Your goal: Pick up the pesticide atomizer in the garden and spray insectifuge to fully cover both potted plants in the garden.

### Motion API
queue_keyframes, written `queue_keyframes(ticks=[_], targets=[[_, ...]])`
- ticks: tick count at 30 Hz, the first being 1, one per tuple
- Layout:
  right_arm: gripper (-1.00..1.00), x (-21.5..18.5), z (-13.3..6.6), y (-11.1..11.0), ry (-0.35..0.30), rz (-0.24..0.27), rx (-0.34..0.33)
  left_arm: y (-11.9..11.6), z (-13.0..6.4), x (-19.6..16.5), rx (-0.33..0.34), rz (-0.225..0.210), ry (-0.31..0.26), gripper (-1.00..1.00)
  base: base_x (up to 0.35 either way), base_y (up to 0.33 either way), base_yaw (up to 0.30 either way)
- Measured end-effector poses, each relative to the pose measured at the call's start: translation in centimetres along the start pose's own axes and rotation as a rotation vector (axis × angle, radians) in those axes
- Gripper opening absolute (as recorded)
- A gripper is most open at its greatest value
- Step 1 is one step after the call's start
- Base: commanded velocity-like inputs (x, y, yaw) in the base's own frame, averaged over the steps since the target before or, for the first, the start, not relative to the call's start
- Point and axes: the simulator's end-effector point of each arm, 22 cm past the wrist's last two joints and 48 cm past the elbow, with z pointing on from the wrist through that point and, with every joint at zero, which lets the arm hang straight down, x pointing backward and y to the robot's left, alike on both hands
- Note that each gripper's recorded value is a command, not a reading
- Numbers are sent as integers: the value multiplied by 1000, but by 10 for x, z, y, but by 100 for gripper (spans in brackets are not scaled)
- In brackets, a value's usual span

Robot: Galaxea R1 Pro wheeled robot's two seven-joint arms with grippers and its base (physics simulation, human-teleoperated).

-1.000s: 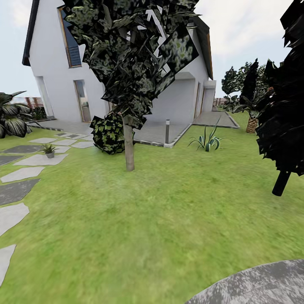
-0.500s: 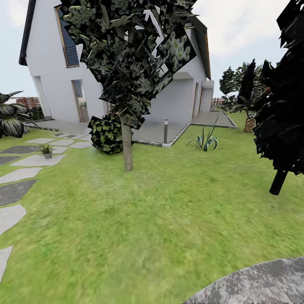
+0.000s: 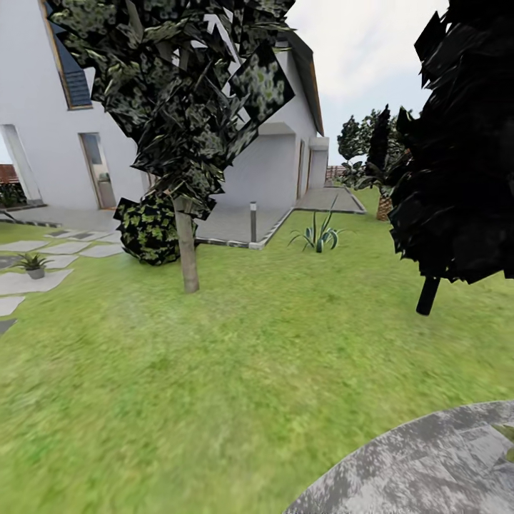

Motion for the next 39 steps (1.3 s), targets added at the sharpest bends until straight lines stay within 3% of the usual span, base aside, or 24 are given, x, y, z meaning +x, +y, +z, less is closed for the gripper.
queue_keyframes(ticks=[7, 10, 13, 17, 20, 23, 25, 28, 31, 32, 35, 39], targets=[[100, -5, 0, -1, -8, 1, 1, 0, 0, -1, 0, -5, -1, 100, 0, 0, -279], [100, -22, 0, -2, -34, 2, 3, 0, 0, -14, 0, -3, -26, 100, 0, 0, -280], [100, -57, -2, -4, -87, 1, 6, 1, -2, -47, 0, -5, -90, 100, 0, 0, -279], [100, -136, -11, -9, -151, 3, 18, -1, -16, -139, 12, -13, -240, 100, 0, 0, -277], [100, -183, -21, -16, -156, 8, 52, -4, -29, -195, 19, -17, -285, 100, 0, 0, -276], [100, -260, -47, -30, -189, 18, 116, -8, -61, -288, 29, -23, -332, 100, 0, 0, -271], [100, -320, -72, -34, -265, 26, 134, -9, -82, -333, 33, -25, -378, 100, 0, 0, -260], [100, -385, -106, -35, -359, 33, 142, -15, -133, -416, 49, -40, -505, 100, 0, 0, -246], [100, -465, -170, -36, -489, 40, 149, -19, -207, -494, 107, -120, -658, 100, 0, 0, -228], [100, -481, -186, -37, -525, 42, 149, -20, -225, -508, 117, -129, -686, 100, 0, 0, -214], [100, -537, -264, -40, -698, 53, 155, -33, -293, -543, 149, -141, -784, 100, 0, 0, -203], [100, -552, -309, -44, -787, 64, 159, -48, -323, -541, 125, -155, -836, 100, 0, 0, -200]])
